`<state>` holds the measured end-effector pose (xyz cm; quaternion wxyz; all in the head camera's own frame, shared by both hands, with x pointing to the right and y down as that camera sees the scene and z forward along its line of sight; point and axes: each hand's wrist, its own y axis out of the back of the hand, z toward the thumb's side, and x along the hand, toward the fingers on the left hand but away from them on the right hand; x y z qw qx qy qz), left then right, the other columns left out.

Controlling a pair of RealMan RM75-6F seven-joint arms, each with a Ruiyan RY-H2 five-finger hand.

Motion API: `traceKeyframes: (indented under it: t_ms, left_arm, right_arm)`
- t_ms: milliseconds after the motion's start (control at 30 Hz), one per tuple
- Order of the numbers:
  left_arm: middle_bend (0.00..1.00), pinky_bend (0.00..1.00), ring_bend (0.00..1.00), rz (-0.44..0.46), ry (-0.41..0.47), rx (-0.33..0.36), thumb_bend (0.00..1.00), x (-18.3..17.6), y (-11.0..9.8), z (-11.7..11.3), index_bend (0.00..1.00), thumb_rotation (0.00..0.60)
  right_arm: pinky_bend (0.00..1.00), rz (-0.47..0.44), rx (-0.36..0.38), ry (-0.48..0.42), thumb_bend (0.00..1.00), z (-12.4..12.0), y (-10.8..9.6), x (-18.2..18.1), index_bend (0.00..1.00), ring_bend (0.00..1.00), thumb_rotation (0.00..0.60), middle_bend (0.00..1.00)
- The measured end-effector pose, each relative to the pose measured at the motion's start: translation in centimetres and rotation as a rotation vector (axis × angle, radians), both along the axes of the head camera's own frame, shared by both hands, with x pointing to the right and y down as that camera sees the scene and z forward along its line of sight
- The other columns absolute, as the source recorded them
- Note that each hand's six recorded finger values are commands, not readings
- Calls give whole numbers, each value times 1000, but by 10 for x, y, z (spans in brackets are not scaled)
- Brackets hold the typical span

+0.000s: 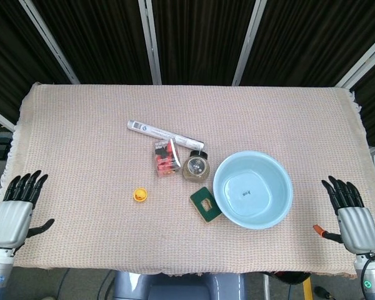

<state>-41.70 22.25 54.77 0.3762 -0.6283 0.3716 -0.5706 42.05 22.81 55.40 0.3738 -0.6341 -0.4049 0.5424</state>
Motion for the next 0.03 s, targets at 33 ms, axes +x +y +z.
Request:
traceKeyframes:
  t_ms: [33]
  left_arm:
    - [0, 0, 0, -9, 9, 0, 141, -6, 4, -2, 0, 600]
  right_arm:
    - [31, -1, 2, 1, 48, 0, 0, 0, 25, 0, 600, 0]
